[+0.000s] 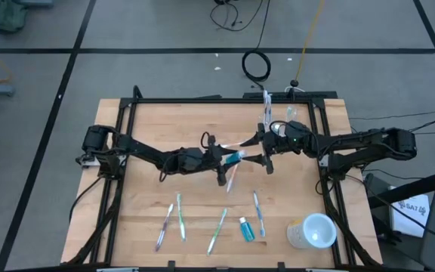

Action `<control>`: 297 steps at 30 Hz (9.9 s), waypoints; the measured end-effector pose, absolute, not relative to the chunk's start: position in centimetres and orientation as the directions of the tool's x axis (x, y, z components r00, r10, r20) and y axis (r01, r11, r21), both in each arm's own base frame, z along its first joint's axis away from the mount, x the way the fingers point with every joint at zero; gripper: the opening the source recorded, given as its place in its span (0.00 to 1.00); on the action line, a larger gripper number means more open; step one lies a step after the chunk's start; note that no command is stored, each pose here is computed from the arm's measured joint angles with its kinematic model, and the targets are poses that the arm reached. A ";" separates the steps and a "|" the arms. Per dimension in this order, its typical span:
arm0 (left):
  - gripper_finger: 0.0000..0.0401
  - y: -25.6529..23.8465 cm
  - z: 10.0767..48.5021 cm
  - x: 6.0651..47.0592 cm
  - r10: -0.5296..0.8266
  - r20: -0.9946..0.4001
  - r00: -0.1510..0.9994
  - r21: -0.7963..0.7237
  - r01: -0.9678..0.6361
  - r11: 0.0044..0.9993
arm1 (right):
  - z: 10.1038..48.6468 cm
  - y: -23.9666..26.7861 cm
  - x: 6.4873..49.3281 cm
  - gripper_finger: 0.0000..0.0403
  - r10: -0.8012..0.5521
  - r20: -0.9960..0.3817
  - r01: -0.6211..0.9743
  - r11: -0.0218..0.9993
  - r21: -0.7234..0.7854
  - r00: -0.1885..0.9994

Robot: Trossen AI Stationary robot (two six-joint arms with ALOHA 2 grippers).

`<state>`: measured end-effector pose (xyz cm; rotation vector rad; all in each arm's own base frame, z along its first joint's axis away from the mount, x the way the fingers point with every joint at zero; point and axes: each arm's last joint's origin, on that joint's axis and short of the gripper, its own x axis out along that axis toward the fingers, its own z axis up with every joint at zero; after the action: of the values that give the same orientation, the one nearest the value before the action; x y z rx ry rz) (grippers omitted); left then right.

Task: Pick & Place toothbrushing station
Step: Put the top blue mouthwash into the transparent organizer, then put the top orange toothbrush into the transparent organizer

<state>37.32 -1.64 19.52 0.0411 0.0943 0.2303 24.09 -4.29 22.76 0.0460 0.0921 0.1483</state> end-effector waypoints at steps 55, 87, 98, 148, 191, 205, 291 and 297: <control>0.63 -0.7 19.3 37.3 0.290 -0.114 0.950 0.109 -0.278 0.954 | 22.4 -5.3 23.8 0.24 0.105 -0.120 -0.095 0.992 0.089 0.987; 0.66 2.1 17.4 36.8 0.403 -0.294 0.867 0.068 -0.402 0.913 | 26.0 -8.8 18.1 0.23 -0.605 -0.418 0.620 0.776 -0.118 0.678; 0.66 2.9 17.3 36.7 0.376 -0.307 0.874 0.013 -0.391 0.920 | 28.0 -11.4 21.4 0.22 -0.590 -0.637 0.652 0.737 -0.176 0.496; 0.66 2.5 17.0 36.8 0.264 -0.343 0.901 -0.080 -0.308 0.948 | 22.8 -12.3 18.7 0.24 -0.556 -0.742 0.821 0.571 -0.013 0.375; 0.66 2.5 17.0 36.7 0.263 -0.351 0.899 -0.082 -0.309 0.947 | 23.4 -3.6 22.2 0.42 -0.200 -0.561 0.315 0.942 0.116 0.803; 0.66 2.5 16.7 36.6 0.263 -0.373 0.890 -0.075 -0.311 0.947 | 19.3 1.3 24.4 0.42 -0.028 -0.713 0.147 0.983 0.107 0.701; 0.02 9.2 14.0 38.8 0.221 -0.884 0.412 0.022 -0.437 0.899 | 20.0 1.0 23.9 0.42 -0.093 -0.696 0.101 0.994 -0.029 0.712; 0.07 8.0 19.6 37.6 0.294 -0.823 0.487 0.055 -0.446 0.893 | 22.0 0.2 25.4 0.42 -0.113 -0.499 0.141 0.990 0.018 0.859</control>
<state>37.63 8.03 19.56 -0.1747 0.9629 0.4526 25.38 0.16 21.95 0.0548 0.5202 -0.1337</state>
